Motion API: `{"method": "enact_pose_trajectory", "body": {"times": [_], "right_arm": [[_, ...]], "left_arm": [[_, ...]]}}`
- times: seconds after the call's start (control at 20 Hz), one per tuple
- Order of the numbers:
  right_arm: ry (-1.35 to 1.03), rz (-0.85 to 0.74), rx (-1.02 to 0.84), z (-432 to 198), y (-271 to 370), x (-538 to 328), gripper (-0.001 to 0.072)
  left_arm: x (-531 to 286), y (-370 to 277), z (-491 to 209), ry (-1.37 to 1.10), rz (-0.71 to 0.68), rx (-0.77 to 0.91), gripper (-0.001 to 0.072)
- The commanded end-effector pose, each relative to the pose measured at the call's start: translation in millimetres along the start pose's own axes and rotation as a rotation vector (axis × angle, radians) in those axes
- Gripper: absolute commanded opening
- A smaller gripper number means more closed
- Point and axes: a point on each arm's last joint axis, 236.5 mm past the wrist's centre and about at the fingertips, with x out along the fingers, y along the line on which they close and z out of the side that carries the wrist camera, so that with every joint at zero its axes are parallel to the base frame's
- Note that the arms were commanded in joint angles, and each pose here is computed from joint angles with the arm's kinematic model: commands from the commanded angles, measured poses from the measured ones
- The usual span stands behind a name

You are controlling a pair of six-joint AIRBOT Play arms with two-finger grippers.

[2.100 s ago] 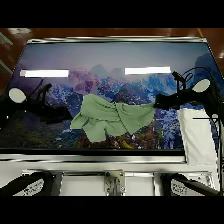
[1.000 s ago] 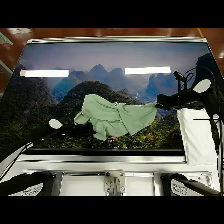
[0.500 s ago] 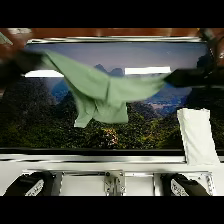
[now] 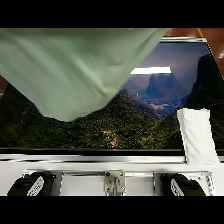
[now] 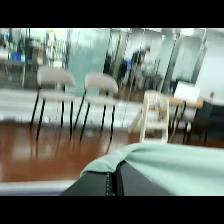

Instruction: Fold the shirts.

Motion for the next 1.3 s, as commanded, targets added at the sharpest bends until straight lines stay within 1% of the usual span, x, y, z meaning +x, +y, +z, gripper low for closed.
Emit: {"method": "enact_pose_trajectory", "body": {"times": [0.0,0.1,0.25,0.35,0.45,0.55,0.6,0.7,0.8,0.85,0.95,1.0,1.1,1.15,1.25], "right_arm": [[-0.201,-0.077,0.016,46,-22,4,0.0073],[-0.172,-0.088,0.079,22,-42,36,0.0073],[-0.021,-0.056,0.226,-57,-62,101,0.0073],[0.123,-0.007,0.314,-133,-55,147,0.0073],[0.303,0.054,0.365,-224,-29,185,0.0073],[0.512,0.118,0.404,-326,5,205,0.0073],[0.616,0.147,0.422,-373,20,206,0.0073],[0.844,0.191,0.506,-460,49,191,0.0073],[1.054,0.234,0.567,-519,68,160,0.0078],[1.134,0.246,0.562,-537,67,145,0.014],[1.209,0.252,0.567,-542,55,127,0.0565],[1.234,0.264,0.59,-531,46,118,0.0595],[1.305,0.296,0.609,-498,25,88,0.0596],[1.374,0.275,0.586,-485,4,62,0.0596],[1.544,0.117,0.528,-472,-49,4,0.0596]], "left_arm": [[1,5,-78,0.317,-0.012,-0.011,0.0035],[5,13,-129,0.476,-0.023,-0.064,0.0035],[5,17,-220,0.707,-0.063,-0.194,0.0034],[-4,11,-294,0.882,-0.1,-0.292,0.0034],[-23,-3,-367,1.049,-0.138,-0.387,0.0034],[-40,-23,-420,1.145,-0.176,-0.489,0.0034],[-44,-33,-439,1.161,-0.189,-0.535,0.0034],[-45,-42,-461,1.159,-0.191,-0.569,0.0034],[-40,-45,-465,1.133,-0.187,-0.56,0.0035],[-34,-43,-463,1.107,-0.178,-0.558,0.0034],[-21,-35,-459,1.045,-0.15,-0.553,0.0035],[-14,-31,-456,1.009,-0.14,-0.543,0.0034],[-5,-24,-452,0.963,-0.131,-0.516,0.0034],[-3,-22,-451,0.953,-0.129,-0.506,0.0034],[-1,-15,-449,0.941,-0.111,-0.509,0.0034]]}}
